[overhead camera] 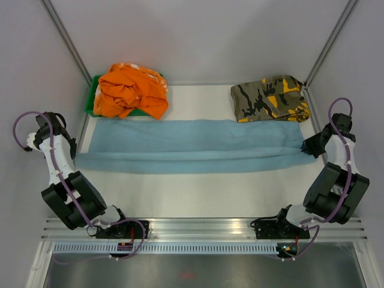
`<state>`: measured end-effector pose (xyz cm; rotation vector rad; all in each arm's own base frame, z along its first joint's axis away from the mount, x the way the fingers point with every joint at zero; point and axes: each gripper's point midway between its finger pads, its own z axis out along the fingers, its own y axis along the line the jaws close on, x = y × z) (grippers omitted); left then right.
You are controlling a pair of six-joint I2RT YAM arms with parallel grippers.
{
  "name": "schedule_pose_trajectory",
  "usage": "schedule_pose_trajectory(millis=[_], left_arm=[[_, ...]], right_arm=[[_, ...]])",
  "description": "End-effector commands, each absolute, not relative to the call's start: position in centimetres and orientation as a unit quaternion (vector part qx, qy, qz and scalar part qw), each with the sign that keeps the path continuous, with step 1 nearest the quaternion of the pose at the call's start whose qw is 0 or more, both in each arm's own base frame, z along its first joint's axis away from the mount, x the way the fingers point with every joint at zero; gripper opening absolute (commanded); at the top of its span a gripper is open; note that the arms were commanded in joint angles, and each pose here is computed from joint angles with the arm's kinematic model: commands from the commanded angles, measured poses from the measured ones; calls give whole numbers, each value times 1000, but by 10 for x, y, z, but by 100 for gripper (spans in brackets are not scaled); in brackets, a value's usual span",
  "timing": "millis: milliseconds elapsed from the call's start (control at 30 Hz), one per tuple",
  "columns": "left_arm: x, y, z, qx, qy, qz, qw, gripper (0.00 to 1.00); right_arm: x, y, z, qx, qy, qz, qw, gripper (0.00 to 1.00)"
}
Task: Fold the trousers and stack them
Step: Fold the trousers
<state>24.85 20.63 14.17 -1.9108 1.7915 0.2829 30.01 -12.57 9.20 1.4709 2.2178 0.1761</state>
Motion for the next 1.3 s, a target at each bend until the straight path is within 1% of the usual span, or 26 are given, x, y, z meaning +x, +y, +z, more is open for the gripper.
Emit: schedule_pose_trajectory(millis=[0,100,167,200,233,267,333,367,400,567,833,967,1100,1133,1167,1200,1267], left_arm=[[264,250,194,-678,622,187,345,2],[282,254,216,-662,619,200,372,2],[291,256,222,-657,618,212,376,2],[303,257,224,-652,623,213,376,2],[307,258,224,-650,624,219,373,2],[312,259,224,-652,624,220,371,2],[325,259,218,-649,630,230,359,2],[333,259,221,-648,630,226,363,2],[337,260,210,-647,636,233,349,2],[362,260,197,-631,652,246,340,2],[410,257,185,-614,664,247,348,2],[425,253,171,-610,671,253,336,2],[429,247,143,-610,686,256,302,2],[429,246,139,-613,686,253,299,2],[430,245,137,-612,689,251,297,2],[433,244,135,-611,692,245,296,2],[438,242,135,-602,703,239,294,6]], right_arm=[[344,-177,140,486,796,15,361,0],[362,-182,153,448,813,1,373,0],[381,-179,153,419,831,-1,364,0],[389,-173,152,393,846,-3,360,0],[400,-174,161,382,848,-6,366,0],[404,-170,142,376,862,-5,339,0],[418,-158,136,355,874,-1,331,0],[425,-160,129,353,877,-17,326,0],[432,-159,124,352,878,-30,323,0],[447,-160,114,352,879,-33,319,0],[478,-161,120,324,883,-19,339,1],[487,-160,102,318,893,-20,317,3],[489,-159,90,321,899,-31,298,8],[490,-160,88,323,899,-33,294,11],[489,-158,86,322,901,-32,291,17],[489,-158,85,320,901,-32,291,35],[489,-157,91,314,903,-31,293,53]])
